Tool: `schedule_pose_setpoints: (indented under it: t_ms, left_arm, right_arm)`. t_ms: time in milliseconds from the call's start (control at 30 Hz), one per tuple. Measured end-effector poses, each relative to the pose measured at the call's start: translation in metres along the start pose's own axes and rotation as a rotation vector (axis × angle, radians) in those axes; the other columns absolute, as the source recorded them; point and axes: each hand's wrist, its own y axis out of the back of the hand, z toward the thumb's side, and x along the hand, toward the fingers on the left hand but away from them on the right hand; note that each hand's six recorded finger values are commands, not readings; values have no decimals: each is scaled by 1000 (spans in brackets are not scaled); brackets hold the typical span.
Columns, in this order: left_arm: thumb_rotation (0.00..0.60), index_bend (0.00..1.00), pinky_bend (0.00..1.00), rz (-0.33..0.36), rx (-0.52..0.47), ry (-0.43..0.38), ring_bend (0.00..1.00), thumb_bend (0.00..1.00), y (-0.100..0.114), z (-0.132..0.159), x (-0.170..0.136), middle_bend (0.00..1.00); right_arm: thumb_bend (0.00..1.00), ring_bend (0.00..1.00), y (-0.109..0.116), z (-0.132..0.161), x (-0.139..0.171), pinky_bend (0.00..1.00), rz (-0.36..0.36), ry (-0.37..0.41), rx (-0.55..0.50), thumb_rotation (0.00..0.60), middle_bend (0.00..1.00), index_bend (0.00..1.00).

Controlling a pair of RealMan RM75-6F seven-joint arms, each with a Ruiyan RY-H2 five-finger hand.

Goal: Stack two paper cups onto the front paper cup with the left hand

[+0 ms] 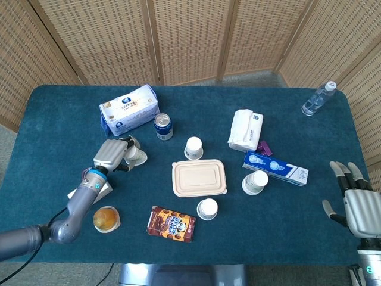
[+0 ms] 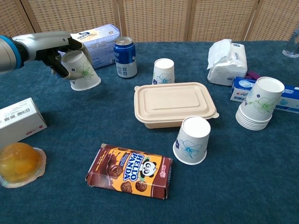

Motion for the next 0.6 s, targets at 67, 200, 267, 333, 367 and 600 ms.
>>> schedule_pose_setpoints:
  t_ms: [67,200,267,333,367,600]
  left_arm:
    - [600,341,648,3,-19,-24,366,435,7,6,-7,277]
    - [600,337,646,3,-50,-75,364,435,18,19,-20,270]
    - [600,333,645,-6,-67,-106,364,435,22,27,-26,267]
    - [600,333,645,-18,-80,-139,363,434,26,37,-33,266]
    - [600,333,645,-23,-84,-155,363,435,27,41,-36,265]
    - [600,337,644,-65,-88,-270,360,435,31,76,-52,264]
  right_arm:
    - [372,5,0,0,-1,304,2,0,-1,600,137,0]
    - [371,5,-2,0,-2,304,12,-4,1,600,137,0]
    - [372,5,-1,0,-2,304,14,-6,3,600,137,0]
    - [373,5,1,0,-3,304,12,-7,5,600,137,0]
    - [372,5,1,0,-4,304,10,-7,6,600,137,0]
    - [371,6,6,1,-4,304,1,-9,7,600,137,0]
